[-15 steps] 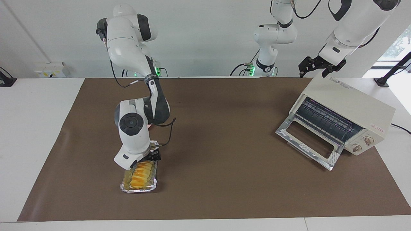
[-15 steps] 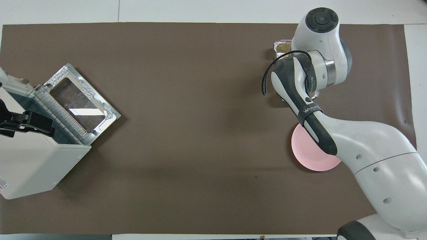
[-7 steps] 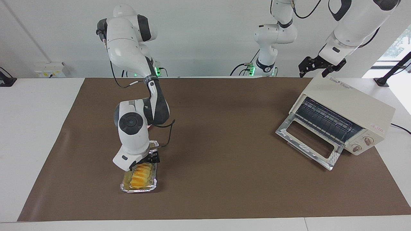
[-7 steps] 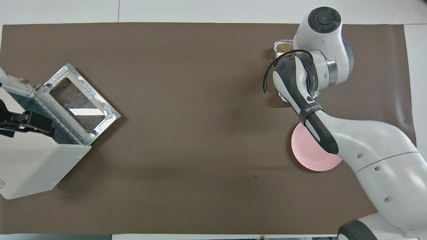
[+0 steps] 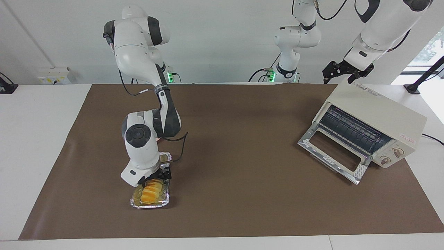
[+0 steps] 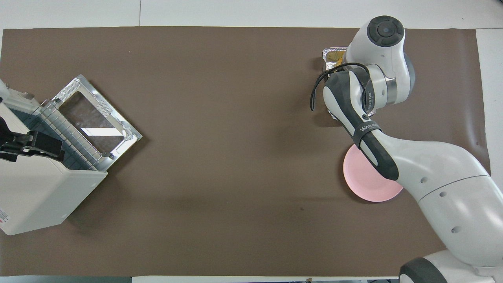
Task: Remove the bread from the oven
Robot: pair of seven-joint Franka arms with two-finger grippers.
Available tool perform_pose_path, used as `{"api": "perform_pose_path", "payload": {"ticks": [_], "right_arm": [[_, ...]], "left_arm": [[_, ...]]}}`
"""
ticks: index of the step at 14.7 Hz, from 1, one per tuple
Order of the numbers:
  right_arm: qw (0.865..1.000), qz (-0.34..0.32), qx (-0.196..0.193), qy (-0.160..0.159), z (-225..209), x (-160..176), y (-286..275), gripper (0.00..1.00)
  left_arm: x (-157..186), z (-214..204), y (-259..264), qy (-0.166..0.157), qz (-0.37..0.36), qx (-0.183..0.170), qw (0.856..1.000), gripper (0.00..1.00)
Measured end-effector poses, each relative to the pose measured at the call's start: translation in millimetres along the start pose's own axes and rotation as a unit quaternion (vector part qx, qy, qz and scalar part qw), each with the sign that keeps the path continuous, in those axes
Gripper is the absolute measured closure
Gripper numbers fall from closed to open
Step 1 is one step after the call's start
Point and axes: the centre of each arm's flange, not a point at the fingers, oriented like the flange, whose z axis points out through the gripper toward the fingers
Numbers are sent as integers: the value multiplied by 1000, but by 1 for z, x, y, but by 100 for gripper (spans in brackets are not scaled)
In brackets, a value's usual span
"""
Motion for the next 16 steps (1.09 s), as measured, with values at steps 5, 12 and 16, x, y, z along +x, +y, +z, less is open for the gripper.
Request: {"api": "perform_pose_path", "payload": {"ticks": [5, 12, 16], "right_arm": [[1000, 6, 3, -2, 1, -5, 7, 67], [998, 16, 24, -50, -33, -19, 2, 85], [995, 18, 27, -93, -80, -38, 7, 85]], "left_arm": [[0, 0, 0, 0, 0, 0, 1000, 0], [0, 0, 0, 0, 0, 0, 1000, 0], [0, 0, 0, 0, 0, 0, 1000, 0]]}}
